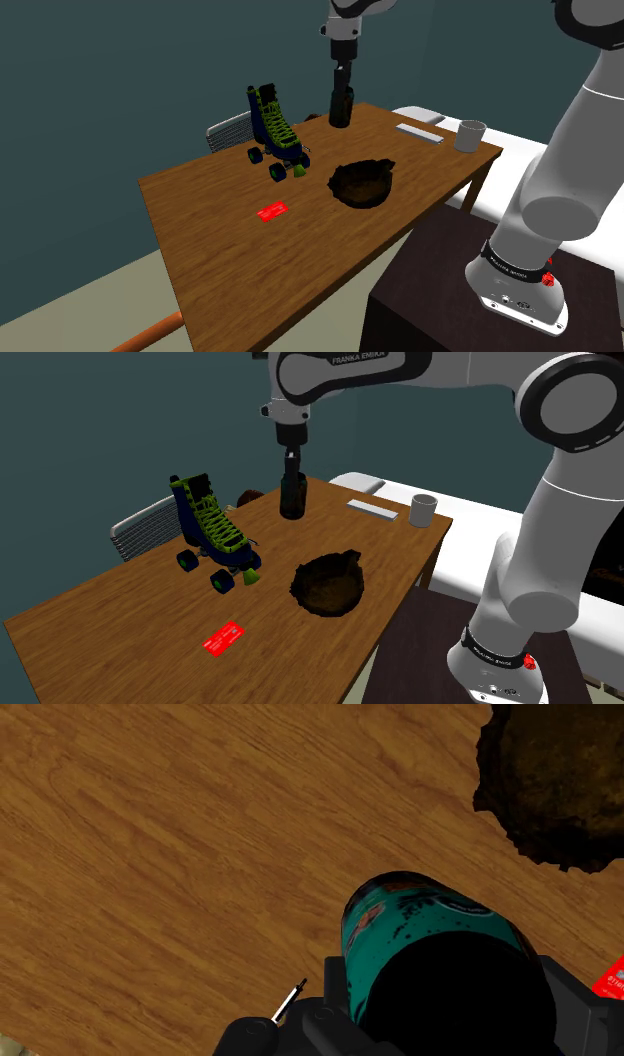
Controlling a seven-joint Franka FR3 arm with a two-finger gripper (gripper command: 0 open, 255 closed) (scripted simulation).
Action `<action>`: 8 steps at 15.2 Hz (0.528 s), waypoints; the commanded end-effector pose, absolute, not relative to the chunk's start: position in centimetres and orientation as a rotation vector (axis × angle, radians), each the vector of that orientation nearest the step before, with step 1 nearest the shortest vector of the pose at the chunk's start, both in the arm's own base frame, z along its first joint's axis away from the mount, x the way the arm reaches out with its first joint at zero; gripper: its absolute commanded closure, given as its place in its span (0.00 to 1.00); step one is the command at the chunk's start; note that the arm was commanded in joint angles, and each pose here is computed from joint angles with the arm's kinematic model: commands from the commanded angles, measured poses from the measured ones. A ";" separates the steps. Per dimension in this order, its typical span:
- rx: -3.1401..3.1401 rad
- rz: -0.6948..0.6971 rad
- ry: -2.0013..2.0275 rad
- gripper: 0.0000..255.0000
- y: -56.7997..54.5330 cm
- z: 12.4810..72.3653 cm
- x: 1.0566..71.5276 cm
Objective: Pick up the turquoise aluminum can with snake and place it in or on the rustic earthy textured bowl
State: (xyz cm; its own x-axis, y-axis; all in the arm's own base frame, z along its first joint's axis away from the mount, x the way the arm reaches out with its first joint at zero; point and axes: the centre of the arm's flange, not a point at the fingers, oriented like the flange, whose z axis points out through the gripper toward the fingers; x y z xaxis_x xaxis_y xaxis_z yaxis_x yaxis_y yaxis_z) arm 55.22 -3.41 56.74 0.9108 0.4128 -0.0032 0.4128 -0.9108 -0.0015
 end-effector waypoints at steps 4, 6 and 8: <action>-3.070 0.004 -0.663 1.00 -0.6 57.8 49.9; -3.070 0.004 -0.663 1.00 0.7 58.2 47.7; -3.070 0.004 -0.663 1.00 2.0 58.6 45.4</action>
State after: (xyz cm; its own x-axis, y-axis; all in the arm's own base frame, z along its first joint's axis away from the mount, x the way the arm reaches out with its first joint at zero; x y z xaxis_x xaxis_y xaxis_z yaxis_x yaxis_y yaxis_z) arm 46.86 1.34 58.14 0.9104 0.4136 -0.0029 0.4136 -0.9104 -0.0017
